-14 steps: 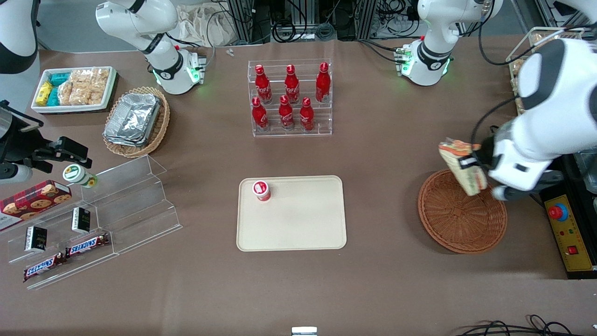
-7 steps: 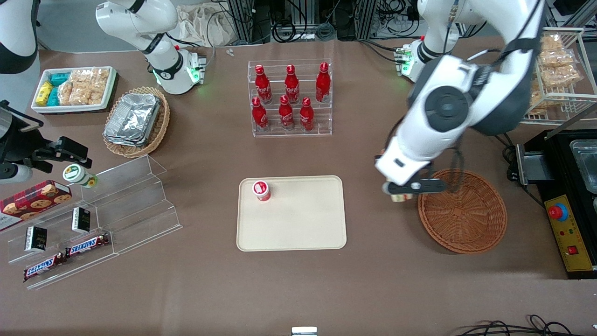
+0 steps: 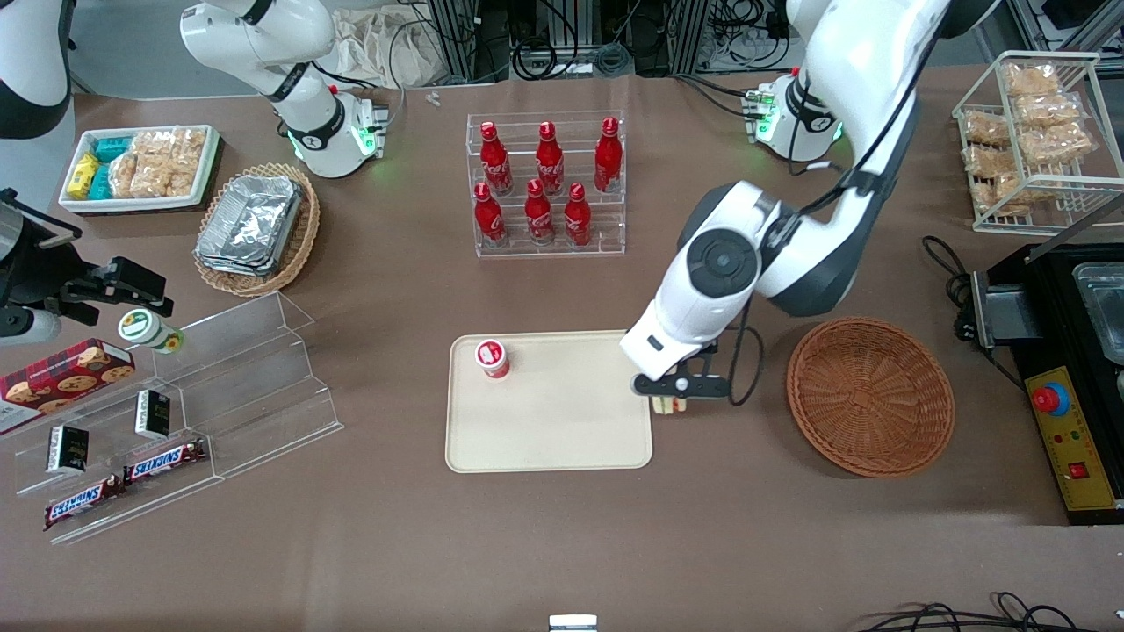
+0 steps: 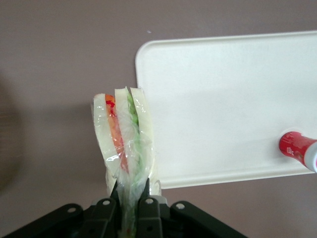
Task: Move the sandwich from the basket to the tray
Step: 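Carry the sandwich over the cream tray and lower it onto the tray, then open the left gripper to release the sandwich on the tray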
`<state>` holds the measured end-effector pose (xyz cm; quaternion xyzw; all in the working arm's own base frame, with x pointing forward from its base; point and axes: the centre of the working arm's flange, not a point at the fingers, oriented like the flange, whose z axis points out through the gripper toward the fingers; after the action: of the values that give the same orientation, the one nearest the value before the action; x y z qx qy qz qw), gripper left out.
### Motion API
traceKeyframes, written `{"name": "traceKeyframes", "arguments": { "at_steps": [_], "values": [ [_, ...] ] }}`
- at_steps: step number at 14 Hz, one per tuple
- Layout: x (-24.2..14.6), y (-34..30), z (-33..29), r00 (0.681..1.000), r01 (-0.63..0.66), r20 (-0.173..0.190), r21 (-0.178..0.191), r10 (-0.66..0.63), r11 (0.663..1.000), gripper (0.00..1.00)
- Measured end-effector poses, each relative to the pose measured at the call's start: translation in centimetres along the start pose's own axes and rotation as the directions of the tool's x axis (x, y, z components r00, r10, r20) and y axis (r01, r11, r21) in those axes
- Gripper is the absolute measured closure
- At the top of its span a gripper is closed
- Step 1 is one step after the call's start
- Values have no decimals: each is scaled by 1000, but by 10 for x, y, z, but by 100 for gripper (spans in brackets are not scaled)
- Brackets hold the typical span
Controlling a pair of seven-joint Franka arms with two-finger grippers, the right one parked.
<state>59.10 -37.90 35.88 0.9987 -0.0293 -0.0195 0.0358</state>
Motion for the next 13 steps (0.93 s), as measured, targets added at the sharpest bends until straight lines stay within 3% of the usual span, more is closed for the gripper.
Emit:
{"name": "traceKeyframes", "arguments": {
  "at_steps": [7, 11, 13],
  "values": [
    [10, 18, 101, 1000, -16, -13, -65, 15, 998, 85],
    [11, 18, 122, 1000, -19, -7, -72, 18, 997, 85],
    [12, 19, 120, 1000, -19, -11, -74, 18, 997, 70]
  ]
}}
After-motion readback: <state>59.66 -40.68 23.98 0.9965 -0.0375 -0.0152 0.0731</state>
